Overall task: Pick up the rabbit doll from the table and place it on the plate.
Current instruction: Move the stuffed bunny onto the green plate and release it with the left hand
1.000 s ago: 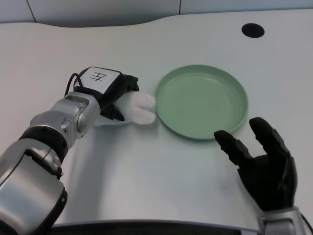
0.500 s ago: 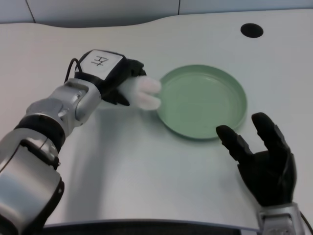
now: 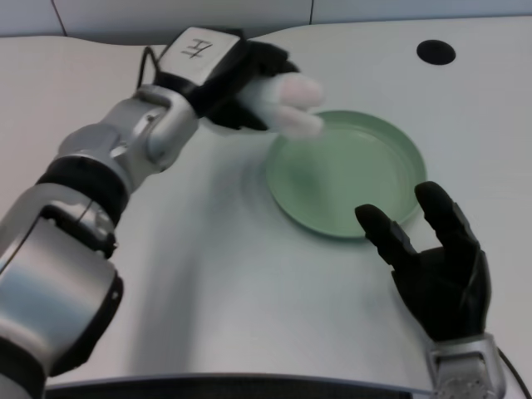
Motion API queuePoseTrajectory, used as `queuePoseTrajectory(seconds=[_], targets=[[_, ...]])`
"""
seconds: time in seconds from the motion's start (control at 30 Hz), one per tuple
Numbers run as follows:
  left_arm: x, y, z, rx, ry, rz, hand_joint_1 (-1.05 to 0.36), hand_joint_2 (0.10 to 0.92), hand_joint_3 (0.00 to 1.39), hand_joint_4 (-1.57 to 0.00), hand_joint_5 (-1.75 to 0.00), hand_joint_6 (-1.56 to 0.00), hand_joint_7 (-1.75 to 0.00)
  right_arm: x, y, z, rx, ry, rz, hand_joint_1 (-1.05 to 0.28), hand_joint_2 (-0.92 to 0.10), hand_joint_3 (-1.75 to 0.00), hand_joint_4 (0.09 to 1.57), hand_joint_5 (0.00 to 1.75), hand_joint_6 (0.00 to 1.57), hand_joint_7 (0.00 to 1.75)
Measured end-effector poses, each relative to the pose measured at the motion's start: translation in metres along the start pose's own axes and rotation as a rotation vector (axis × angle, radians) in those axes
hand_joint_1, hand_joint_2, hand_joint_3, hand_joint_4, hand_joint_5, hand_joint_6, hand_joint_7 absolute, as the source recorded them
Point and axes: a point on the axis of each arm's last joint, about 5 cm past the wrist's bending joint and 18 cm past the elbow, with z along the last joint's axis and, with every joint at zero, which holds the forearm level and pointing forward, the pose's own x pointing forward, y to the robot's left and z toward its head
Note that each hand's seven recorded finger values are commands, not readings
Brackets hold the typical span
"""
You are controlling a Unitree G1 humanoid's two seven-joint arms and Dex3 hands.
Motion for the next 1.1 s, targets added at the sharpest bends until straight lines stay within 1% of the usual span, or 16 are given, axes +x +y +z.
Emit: queuePoseTrajectory(seconds=[0.1,0.13,0.23,0.27,0.33,0.37,0.43,0.53,0.63,0.7,0.8,0.83,0.87,0.93,1.03,1.1], targets=[[0.009,-0.004,0.016,-0.021,-0.054,0.034,-0.16,0.858,0.0,-0.71,-1.08,-1.13,-0.18,-0.0001,0.0001,0.0005,-0.015,-0.008,-0.001,-0.81,-0.92,-0.13,0.97,0.01,0.93,0.0],[0.01,-0.007,0.019,-0.022,-0.065,0.038,-0.18,0.856,0.0,-0.7,-1.26,-1.14,-0.2,-0.0005,0.0,0.0008,-0.022,-0.012,-0.002,-0.81,-0.92,-0.15,0.96,0.0,0.92,0.0],[0.014,-0.016,0.034,-0.03,-0.1,0.053,-0.22,0.878,0.01,-0.65,-1.42,-1.14,-0.22,-0.0013,0.0,0.0018,-0.042,-0.027,-0.005,-0.81,-0.92,-0.16,0.95,0.0,0.9,0.0],[0.016,-0.018,0.038,-0.03,-0.111,0.048,-0.23,0.886,0.01,-0.63,-1.5,-1.11,-0.29,-0.0013,0.0001,0.0021,-0.048,-0.032,-0.004,-0.81,-0.92,-0.16,0.95,0.0,0.9,0.0],[0.019,-0.02,0.045,-0.03,-0.129,0.042,-0.24,0.894,0.0,-0.61,-1.57,-0.97,-0.6,-0.0014,0.0001,0.0025,-0.056,-0.039,-0.001,-0.81,-0.92,-0.17,0.95,0.0,0.9,0.0],[0.02,-0.02,0.047,-0.029,-0.137,0.041,-0.24,0.895,0.0,-0.6,-1.58,-0.94,-0.66,-0.0015,0.0,0.0028,-0.06,-0.043,0.001,-0.81,-0.92,-0.17,0.95,0.0,0.9,0.0],[0.022,-0.02,0.051,-0.032,-0.148,0.039,-0.26,0.871,0.0,-0.64,-1.49,-0.88,-0.7,-0.0031,-0.0005,0.0036,-0.065,-0.056,-0.006,-0.81,-0.92,-0.16,0.95,0.0,0.9,0.0],[0.024,-0.024,0.058,-0.046,-0.159,0.019,-0.24,0.865,0.0,-0.67,-1.48,-0.87,-0.74,-0.0054,-0.0015,0.0049,-0.064,-0.079,-0.015,-0.81,-0.92,-0.16,0.95,0.0,0.89,0.0],[0.025,-0.027,0.063,-0.058,-0.167,0.002,-0.21,0.883,0.01,-0.64,-1.5,-0.79,-0.96,-0.0067,-0.0021,0.0059,-0.063,-0.096,-0.007,-0.8,-0.92,-0.16,0.95,0.0,0.89,0.0],[0.025,-0.028,0.065,-0.061,-0.167,-0.015,-0.22,0.891,0.01,-0.62,-1.44,-0.74,-0.98,-0.0073,-0.0025,0.0066,-0.064,-0.103,-0.002,-0.8,-0.92,-0.16,0.95,0.0,0.9,0.01],[0.025,-0.03,0.066,-0.041,-0.15,-0.026,-0.26,0.883,0.0,-0.53,-1.14,-0.69,-0.69,-0.0086,-0.0031,0.0083,-0.07,-0.111,-0.004,-0.8,-0.92,-0.16,0.95,0.0,0.89,0.0],[0.025,-0.03,0.065,-0.02,-0.14,-0.037,-0.33,0.864,0.0,-0.37,-0.92,-0.61,-0.45,-0.0089,-0.0032,0.0086,-0.071,-0.112,-0.003,-0.8,-0.92,-0.16,0.94,0.0,0.89,0.0],[0.025,-0.031,0.064,0.011,-0.123,-0.058,-0.4,0.857,0.0,-0.28,-0.78,-0.56,-0.29,-0.0091,-0.0033,0.0088,-0.072,-0.113,0.0,-0.8,-0.92,-0.16,0.94,0.0,0.89,0.0],[0.024,-0.033,0.062,0.071,-0.087,-0.104,-0.5,0.841,0.0,-0.17,-0.56,-0.47,-0.1,-0.0094,-0.0035,0.0091,-0.073,-0.114,0.007,-0.8,-0.92,-0.16,0.94,0.0,0.89,0.0],[0.023,-0.035,0.059,0.117,-0.051,-0.125,-0.56,0.826,0.0,-0.12,-0.41,-0.41,-0.02,-0.0101,-0.0036,0.0099,-0.076,-0.115,0.012,-0.8,-0.92,-0.16,0.94,0.0,0.89,0.0],[0.023,-0.035,0.058,0.129,-0.041,-0.124,-0.57,0.833,0.01,-0.1,-0.39,-0.38,0.0,-0.0125,-0.0036,0.011,-0.081,-0.113,0.011,-0.8,-0.92,-0.15,0.95,0.01,0.9,0.01]])
